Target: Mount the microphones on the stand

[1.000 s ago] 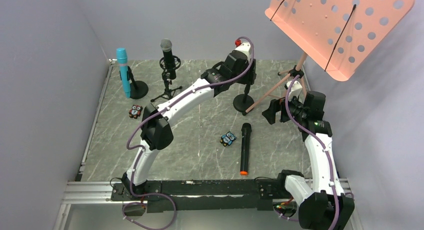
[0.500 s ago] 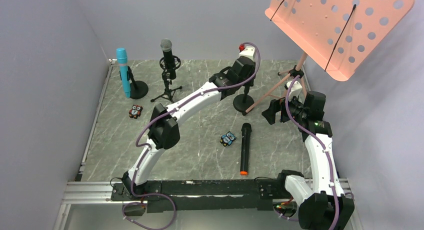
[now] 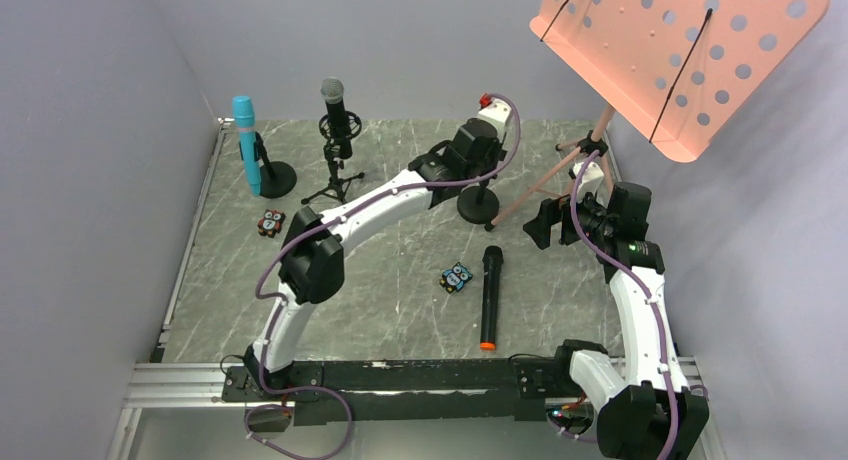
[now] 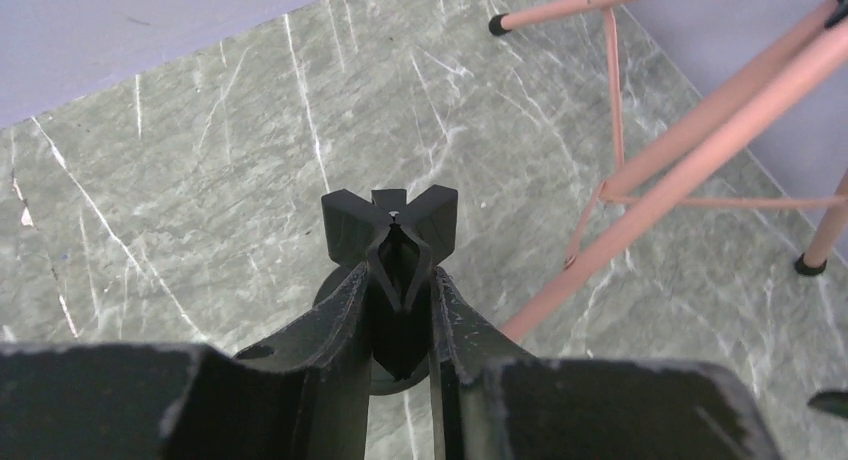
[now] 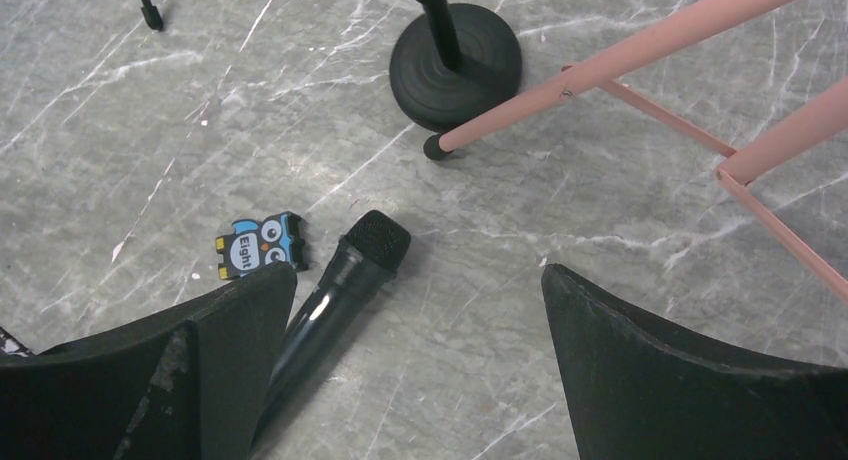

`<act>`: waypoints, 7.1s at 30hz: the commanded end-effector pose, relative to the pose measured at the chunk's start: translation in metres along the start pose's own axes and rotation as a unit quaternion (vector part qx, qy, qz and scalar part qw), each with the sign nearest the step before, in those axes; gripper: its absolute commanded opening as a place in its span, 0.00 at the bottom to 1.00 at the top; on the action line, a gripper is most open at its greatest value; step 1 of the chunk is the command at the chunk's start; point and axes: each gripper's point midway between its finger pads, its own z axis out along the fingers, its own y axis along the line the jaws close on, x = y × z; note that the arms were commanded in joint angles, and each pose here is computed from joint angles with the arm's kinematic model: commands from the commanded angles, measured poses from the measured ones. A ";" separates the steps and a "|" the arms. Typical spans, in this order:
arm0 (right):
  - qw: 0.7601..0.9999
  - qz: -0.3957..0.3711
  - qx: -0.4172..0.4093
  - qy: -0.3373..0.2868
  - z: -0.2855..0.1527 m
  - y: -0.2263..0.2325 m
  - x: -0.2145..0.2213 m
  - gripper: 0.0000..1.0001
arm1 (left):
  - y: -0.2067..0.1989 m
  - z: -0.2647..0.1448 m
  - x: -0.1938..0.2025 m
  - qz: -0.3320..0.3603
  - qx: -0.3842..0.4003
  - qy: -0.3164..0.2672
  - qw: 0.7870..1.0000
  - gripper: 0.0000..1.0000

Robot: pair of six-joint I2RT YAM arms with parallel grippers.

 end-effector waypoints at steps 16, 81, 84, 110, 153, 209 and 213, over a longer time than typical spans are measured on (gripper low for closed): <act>0.996 -0.042 -0.072 -0.002 -0.003 0.022 0.000 1.00 | 0.037 -0.168 -0.054 0.079 0.216 -0.071 0.971 0.04; 1.000 -0.027 -0.006 0.000 0.003 -0.007 0.003 1.00 | -0.111 -0.186 0.173 -0.065 0.051 0.186 0.979 0.90; 1.000 -0.025 0.010 0.000 0.002 -0.012 0.002 1.00 | -0.113 -0.170 0.199 -0.054 0.017 0.223 0.973 0.87; 0.999 -0.012 0.048 -0.002 0.001 -0.026 -0.001 1.00 | -0.100 -0.143 0.287 -0.021 -0.038 0.304 0.952 0.28; 0.901 -0.042 -0.429 -0.044 -0.060 0.192 -0.076 0.98 | -0.071 -0.249 -0.100 -0.219 0.188 -0.270 0.918 0.00; 0.888 -0.147 -0.434 0.031 -0.042 0.215 -0.042 0.12 | -0.055 -0.286 -0.068 -0.119 0.453 -0.139 0.872 0.89; 0.885 -0.143 -0.440 0.042 -0.038 0.217 -0.037 0.12 | -0.058 -0.288 -0.070 -0.119 0.463 -0.146 0.866 0.83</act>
